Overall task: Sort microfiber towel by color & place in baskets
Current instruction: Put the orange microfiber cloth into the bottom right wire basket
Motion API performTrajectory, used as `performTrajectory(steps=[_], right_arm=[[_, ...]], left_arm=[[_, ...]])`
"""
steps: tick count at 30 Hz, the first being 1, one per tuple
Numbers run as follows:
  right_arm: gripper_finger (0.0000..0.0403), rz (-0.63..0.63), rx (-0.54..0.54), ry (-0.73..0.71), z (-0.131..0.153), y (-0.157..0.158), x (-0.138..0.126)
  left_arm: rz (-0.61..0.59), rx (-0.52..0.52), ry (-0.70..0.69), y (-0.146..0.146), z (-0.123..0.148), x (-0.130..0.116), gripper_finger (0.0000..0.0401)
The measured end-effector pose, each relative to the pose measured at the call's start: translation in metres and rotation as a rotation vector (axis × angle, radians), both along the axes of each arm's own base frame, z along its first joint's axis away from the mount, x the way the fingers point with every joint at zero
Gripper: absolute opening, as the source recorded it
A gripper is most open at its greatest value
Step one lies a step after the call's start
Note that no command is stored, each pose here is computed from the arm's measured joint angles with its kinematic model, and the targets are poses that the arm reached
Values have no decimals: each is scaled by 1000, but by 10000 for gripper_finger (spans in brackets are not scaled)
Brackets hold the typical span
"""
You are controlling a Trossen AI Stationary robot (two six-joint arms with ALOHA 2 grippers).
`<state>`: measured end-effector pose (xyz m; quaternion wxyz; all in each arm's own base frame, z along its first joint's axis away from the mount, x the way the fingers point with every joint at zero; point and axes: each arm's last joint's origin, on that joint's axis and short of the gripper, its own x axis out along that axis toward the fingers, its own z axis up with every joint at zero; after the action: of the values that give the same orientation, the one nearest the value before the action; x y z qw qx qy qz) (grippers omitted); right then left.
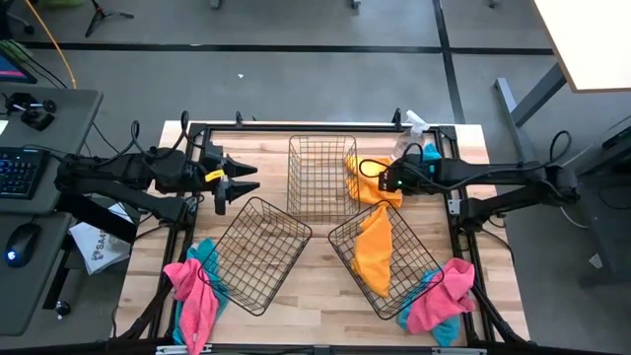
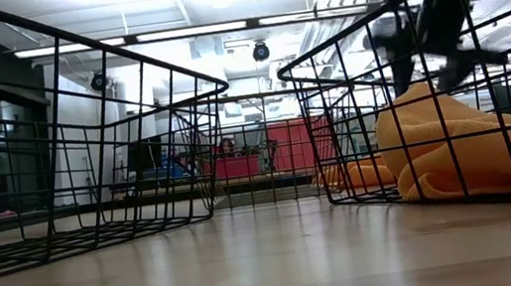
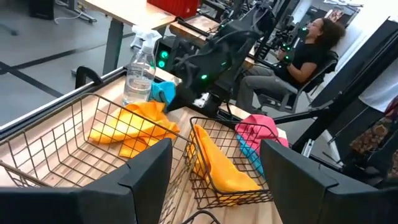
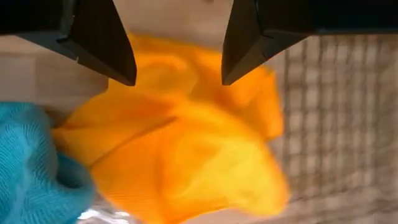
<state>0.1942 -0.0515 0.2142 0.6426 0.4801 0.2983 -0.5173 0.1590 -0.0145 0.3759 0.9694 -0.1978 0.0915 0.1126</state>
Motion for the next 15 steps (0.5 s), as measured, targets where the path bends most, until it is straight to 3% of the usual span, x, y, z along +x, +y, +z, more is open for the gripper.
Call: performTrajectory(steps=[6,15], right_arm=[[218,-152,49,46,-32,-16,-3],[200,-158,64,94,-64,-24,18]], left_arm=[[3,-7,-2,0,0,0,229],[3,-8,-2,0,0,0,229]])
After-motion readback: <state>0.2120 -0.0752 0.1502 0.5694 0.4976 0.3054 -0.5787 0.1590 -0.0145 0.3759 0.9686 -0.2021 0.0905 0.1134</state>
